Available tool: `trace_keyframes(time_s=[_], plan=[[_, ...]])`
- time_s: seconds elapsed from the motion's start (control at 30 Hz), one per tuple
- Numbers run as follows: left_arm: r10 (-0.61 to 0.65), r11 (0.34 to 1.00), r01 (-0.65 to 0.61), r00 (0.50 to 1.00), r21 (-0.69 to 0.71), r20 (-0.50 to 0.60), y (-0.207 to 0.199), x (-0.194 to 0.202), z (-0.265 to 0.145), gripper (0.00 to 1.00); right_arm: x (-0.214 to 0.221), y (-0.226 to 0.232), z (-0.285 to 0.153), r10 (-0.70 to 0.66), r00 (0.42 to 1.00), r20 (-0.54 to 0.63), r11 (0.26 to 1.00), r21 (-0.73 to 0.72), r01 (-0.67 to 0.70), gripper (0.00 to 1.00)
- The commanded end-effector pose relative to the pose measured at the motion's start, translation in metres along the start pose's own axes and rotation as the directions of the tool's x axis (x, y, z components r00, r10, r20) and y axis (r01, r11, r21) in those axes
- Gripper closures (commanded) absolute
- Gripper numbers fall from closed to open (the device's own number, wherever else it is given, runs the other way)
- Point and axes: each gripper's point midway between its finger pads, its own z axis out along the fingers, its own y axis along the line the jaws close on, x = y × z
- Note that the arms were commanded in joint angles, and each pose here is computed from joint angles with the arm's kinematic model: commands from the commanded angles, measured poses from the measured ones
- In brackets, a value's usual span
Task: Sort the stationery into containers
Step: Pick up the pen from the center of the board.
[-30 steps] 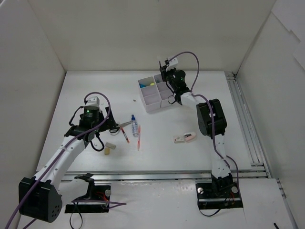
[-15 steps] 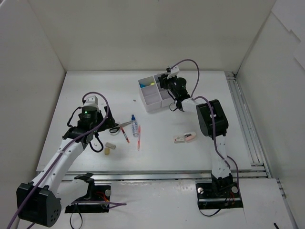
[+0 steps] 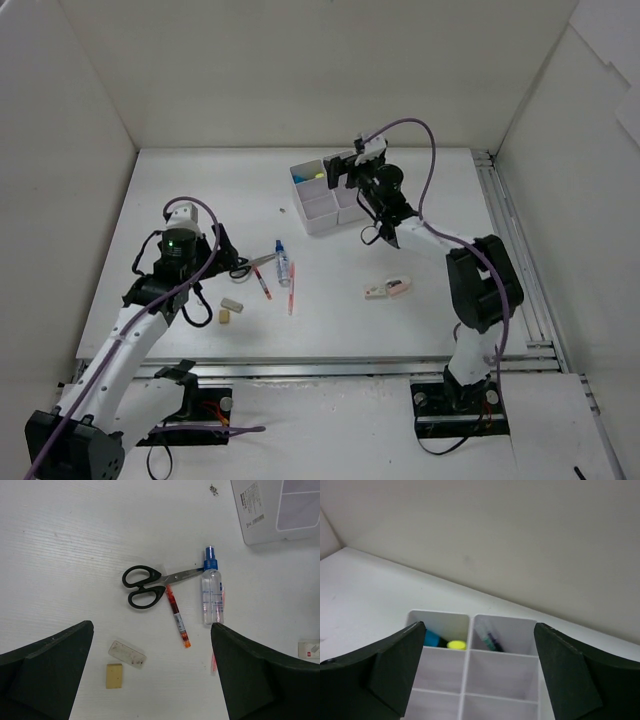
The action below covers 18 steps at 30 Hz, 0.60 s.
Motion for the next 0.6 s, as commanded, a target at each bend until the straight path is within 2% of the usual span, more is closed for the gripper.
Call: trace_keyframes(time_s=[0.0,0.03,0.1,0.13,0.17,0.2,0.27,0.3,0.33,0.37,0.4,0.5,0.57], plan=[[-0.031,0.999,0.028,0.998,0.040,0.063,-0.010,-0.015,-0.011,0.01,-0.055,0.049,-0.032,0.005,1.000,0.027,1.000,0.001,-0.005,0.06],[-0.036,0.999,0.034,0.998,0.043,0.057,-0.010,-0.013,-0.012,0.01,-0.026,0.055,-0.046,0.011,0.995,-0.098,0.999,0.034,-0.008,0.02],[-0.049,0.999,0.048,0.998,0.021,0.046,-0.005,-0.009,-0.017,0.01,-0.013,0.081,-0.066,0.084,0.975,-0.207,0.996,0.030,-0.079,0.02],[-0.062,0.998,0.062,0.997,-0.001,0.043,-0.001,-0.007,-0.019,0.01,0.015,0.088,-0.084,0.086,0.934,-0.347,0.996,0.039,-0.077,0.02],[-0.066,0.998,0.066,0.997,-0.008,0.038,0.001,-0.005,-0.020,0.01,0.027,0.100,-0.094,0.089,0.908,-0.410,0.996,0.034,-0.082,0.02],[-0.072,0.997,0.072,0.997,-0.016,0.027,0.004,0.001,-0.023,0.01,0.050,0.104,-0.114,0.110,0.846,-0.521,0.994,0.073,-0.084,0.02],[-0.082,0.996,0.083,0.996,-0.018,0.029,0.007,0.004,-0.026,0.01,0.069,0.126,-0.139,0.078,0.786,-0.614,0.997,0.058,-0.053,0.02],[-0.088,0.996,0.089,0.995,-0.012,0.036,0.007,0.005,-0.030,0.01,0.079,0.130,-0.150,0.105,0.755,-0.647,0.994,0.101,-0.052,0.02],[-0.090,0.996,0.090,0.995,-0.015,0.036,0.009,0.007,-0.032,0.01,0.095,0.126,-0.172,0.100,0.695,-0.712,0.990,0.138,-0.001,0.02],[-0.093,0.995,0.094,0.995,-0.013,0.042,0.010,0.007,-0.036,0.01,0.101,0.137,-0.183,0.152,0.666,-0.731,0.984,0.175,-0.032,0.02],[-0.095,0.995,0.096,0.995,-0.013,0.043,0.010,0.008,-0.037,0.00,0.115,0.140,-0.199,0.156,0.612,-0.775,0.983,0.179,-0.024,0.02],[-0.108,0.994,0.108,0.993,0.012,0.048,0.008,0.010,-0.040,0.01,0.140,0.163,-0.219,0.201,0.542,-0.816,0.978,0.198,-0.064,0.02],[-0.109,0.994,0.108,0.993,0.023,0.038,0.008,0.016,-0.038,0.01,0.148,0.181,-0.225,0.185,0.524,-0.831,0.982,0.177,-0.065,0.02]])
